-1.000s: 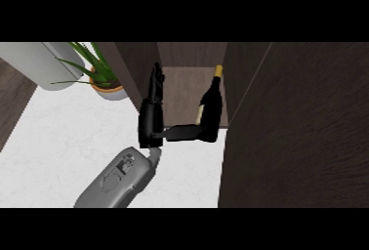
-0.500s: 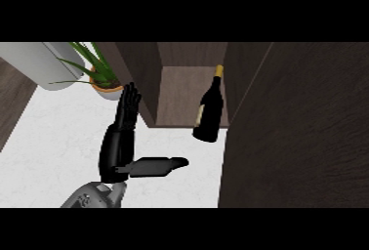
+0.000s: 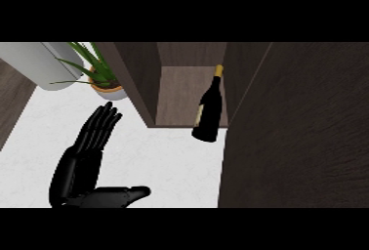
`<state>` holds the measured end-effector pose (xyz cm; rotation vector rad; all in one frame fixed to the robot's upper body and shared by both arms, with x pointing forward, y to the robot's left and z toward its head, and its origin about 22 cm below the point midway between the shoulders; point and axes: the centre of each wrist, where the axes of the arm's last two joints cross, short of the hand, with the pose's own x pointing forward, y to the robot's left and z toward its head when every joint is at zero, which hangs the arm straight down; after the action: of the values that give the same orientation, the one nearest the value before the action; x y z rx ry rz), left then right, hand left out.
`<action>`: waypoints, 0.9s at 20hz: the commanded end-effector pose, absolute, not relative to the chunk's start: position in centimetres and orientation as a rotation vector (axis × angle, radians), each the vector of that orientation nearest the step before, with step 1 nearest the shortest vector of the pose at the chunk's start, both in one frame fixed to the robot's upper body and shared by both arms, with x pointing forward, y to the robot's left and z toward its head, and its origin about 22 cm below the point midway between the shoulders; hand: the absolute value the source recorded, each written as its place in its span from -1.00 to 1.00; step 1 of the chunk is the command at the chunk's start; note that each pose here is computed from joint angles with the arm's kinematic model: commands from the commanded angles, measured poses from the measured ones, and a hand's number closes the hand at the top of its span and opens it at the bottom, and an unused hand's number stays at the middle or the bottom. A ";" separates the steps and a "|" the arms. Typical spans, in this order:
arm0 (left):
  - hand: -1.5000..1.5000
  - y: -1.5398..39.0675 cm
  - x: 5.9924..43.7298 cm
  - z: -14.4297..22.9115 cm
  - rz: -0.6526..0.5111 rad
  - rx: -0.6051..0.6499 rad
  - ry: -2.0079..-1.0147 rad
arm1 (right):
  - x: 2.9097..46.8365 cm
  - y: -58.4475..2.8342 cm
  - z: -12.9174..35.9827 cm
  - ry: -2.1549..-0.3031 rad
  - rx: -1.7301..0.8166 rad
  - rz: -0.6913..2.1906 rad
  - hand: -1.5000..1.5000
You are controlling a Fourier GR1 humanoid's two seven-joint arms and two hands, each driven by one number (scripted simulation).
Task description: Pick up the wine, place it into the cabinet and close the cabinet
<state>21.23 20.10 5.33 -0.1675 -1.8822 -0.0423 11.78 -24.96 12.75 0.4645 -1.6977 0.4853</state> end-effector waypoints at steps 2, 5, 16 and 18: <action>1.00 23.4 20.1 6.5 -0.085 -0.244 -1.871 | 9.9 -25.2 15.4 -1.665 0.459 0.730 1.00; 1.00 25.7 19.8 6.2 -0.080 -0.240 -1.877 | 9.3 -25.7 16.3 -1.728 0.447 0.698 1.00; 1.00 29.6 17.5 6.4 -0.073 -0.253 -1.885 | 10.3 -23.7 14.4 -1.681 0.699 0.616 1.00; 1.00 31.1 19.1 6.3 -0.101 -0.248 -1.904 | 11.2 -23.2 15.6 -1.682 0.758 0.701 1.00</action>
<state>18.64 29.83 6.42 -0.2448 -1.8837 -0.0835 12.07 -24.23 12.79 0.5957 -1.6569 0.6742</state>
